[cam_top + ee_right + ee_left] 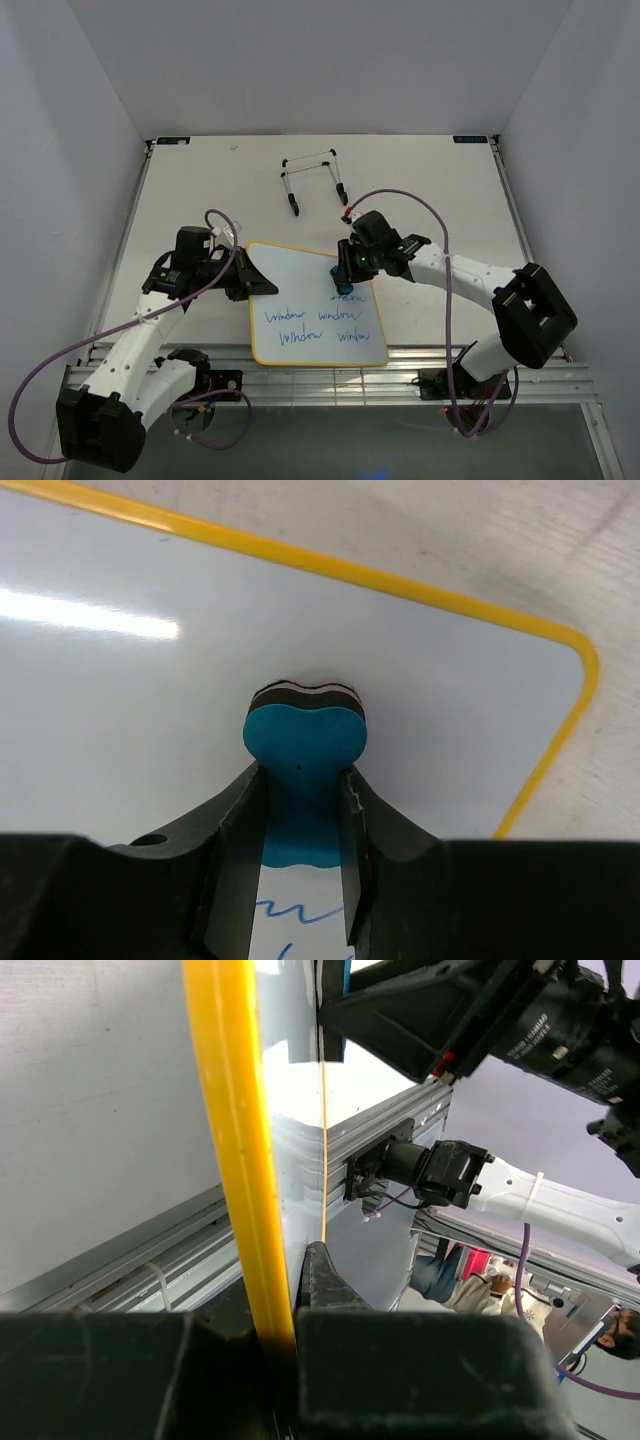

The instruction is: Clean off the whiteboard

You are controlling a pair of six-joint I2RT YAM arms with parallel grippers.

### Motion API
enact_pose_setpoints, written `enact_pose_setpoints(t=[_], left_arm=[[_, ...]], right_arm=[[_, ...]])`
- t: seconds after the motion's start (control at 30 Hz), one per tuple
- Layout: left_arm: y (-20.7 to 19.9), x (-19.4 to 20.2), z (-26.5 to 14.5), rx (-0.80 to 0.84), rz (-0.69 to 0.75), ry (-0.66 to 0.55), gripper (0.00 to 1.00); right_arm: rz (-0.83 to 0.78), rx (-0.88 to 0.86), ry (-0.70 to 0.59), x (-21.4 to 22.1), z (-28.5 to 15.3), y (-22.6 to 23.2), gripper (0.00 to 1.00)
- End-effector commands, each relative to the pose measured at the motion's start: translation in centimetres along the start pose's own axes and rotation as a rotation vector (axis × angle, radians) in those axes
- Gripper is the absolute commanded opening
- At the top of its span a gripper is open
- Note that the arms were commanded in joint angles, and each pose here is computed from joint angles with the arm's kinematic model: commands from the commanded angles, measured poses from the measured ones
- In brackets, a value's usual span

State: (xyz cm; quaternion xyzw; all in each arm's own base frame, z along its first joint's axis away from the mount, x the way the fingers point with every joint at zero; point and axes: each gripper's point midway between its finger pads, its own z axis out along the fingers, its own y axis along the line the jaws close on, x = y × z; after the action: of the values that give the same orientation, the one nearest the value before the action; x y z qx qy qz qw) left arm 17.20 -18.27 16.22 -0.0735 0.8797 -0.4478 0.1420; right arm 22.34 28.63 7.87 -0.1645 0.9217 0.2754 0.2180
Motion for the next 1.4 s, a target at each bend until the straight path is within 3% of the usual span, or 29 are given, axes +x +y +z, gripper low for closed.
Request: enact_pose_setpoints(t=[0.0,0.13,0.23,0.37,0.5,0.73,1.0,1.37], left_arm=[[2.5,-4.7,0.0,-0.159,0.280,-0.218,0.00],[2.9,-4.9,0.0,-0.181,0.263,-0.222,0.00],[3.3,-5.2,0.0,-0.204,0.251,-0.234,0.00],[3.6,-5.4,-0.2,-0.226,0.242,-0.251,0.00],[3.8,-5.5,-0.3,-0.240,0.235,-0.256,0.00],[3.9,-5.6,-0.5,-0.257,0.227,-0.269,0.00],[4.3,-6.1,-1.1,-0.297,0.211,-0.308,0.00],[4.7,-6.4,-1.6,-0.332,0.193,-0.342,0.00]], right_arm=[[-0.115,-0.150,0.184,4.1,-0.1,6.0,0.20],[-0.233,-0.305,0.185,4.2,-1.6,14.7,0.20],[-0.254,-0.348,0.174,4.5,-1.9,16.9,0.20],[-0.190,-0.251,0.210,6.3,-0.1,12.2,0.20],[-0.051,-0.129,0.265,9.5,1.3,3.5,0.20],[0.143,0.038,0.334,13.4,0.6,-6.8,0.20],[0.223,0.183,0.405,16.6,0.1,-11.5,0.20],[0.218,0.247,0.395,16.0,-1.5,-12.0,0.18]])
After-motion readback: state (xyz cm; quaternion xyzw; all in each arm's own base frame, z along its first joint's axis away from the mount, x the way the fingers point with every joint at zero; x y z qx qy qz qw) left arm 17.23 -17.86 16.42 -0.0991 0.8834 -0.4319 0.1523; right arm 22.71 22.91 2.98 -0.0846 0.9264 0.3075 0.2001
